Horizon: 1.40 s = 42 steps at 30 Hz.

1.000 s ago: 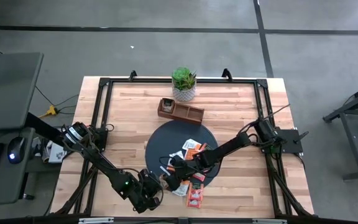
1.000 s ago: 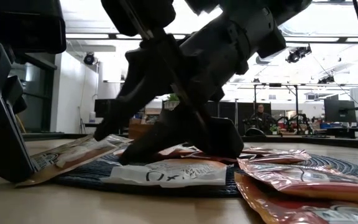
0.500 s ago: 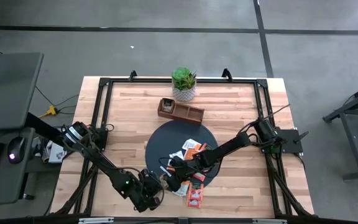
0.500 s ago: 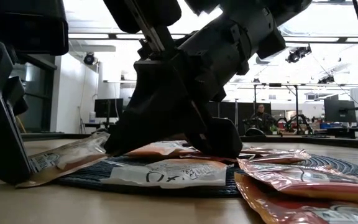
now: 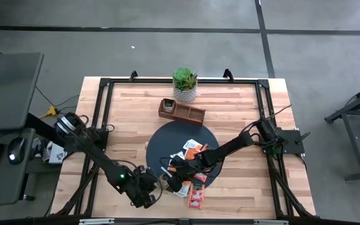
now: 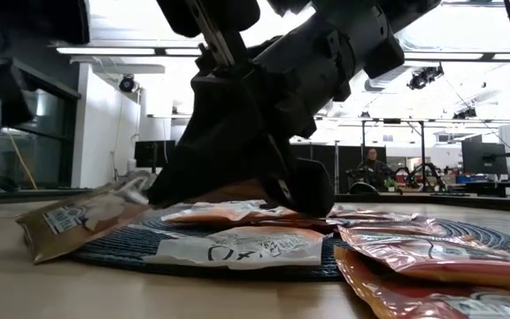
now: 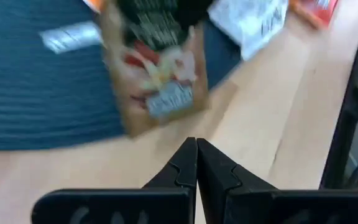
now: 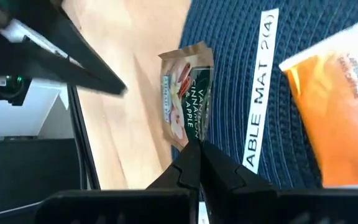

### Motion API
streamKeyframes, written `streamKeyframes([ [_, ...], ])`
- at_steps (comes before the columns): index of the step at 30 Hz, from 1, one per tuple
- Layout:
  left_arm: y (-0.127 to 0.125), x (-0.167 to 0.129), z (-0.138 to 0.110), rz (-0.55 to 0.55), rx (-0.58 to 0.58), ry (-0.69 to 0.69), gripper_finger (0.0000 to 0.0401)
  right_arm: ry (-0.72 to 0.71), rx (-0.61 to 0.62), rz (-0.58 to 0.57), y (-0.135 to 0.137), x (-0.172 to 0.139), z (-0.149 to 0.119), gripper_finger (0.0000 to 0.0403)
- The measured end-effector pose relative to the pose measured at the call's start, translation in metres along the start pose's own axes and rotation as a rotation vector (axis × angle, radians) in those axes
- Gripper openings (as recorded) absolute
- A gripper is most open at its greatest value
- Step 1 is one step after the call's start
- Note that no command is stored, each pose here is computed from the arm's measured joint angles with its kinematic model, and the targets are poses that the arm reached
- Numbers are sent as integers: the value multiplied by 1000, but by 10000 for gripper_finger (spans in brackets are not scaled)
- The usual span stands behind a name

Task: Pick & Place Tea
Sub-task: Put the brown tea bag into the left section of the wooden organizer

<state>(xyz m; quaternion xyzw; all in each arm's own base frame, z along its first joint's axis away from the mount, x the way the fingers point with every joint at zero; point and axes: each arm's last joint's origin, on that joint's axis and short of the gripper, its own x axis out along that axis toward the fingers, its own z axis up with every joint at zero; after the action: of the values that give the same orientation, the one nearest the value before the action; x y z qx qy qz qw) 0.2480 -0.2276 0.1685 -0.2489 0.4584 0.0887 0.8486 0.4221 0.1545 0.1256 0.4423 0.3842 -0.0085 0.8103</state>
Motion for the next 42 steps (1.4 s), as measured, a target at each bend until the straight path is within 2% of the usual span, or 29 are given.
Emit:
streamKeyframes([
  [11, 29, -58, 15, 190, -6, -58, 1, -39, -56, 43, 20, -23, 9, 0],
  [16, 33, -71, 18, 202, -7, -84, 1, -77, -100, 42, 30, -43, 19, 0],
  [19, 34, -75, 21, 201, -19, -144, 1, -102, -136, 16, 36, -61, 27, 0],
  [24, 39, -79, 32, 220, -65, -225, 1, -82, -218, -98, 39, -101, 36, 0],
  [28, 46, -80, 51, 229, -77, -254, 7, -54, -286, -200, 35, -137, 45, 0],
  [32, 55, -80, 79, 197, -61, -268, 38, -20, -374, -280, 29, -172, 54, 0],
  [37, 69, -81, 125, 79, -46, -320, 100, 29, -465, -327, 22, -208, 61, 0],
  [42, 87, -84, 169, -59, -26, -418, 151, 58, -509, -366, 17, -228, 64, 0],
])
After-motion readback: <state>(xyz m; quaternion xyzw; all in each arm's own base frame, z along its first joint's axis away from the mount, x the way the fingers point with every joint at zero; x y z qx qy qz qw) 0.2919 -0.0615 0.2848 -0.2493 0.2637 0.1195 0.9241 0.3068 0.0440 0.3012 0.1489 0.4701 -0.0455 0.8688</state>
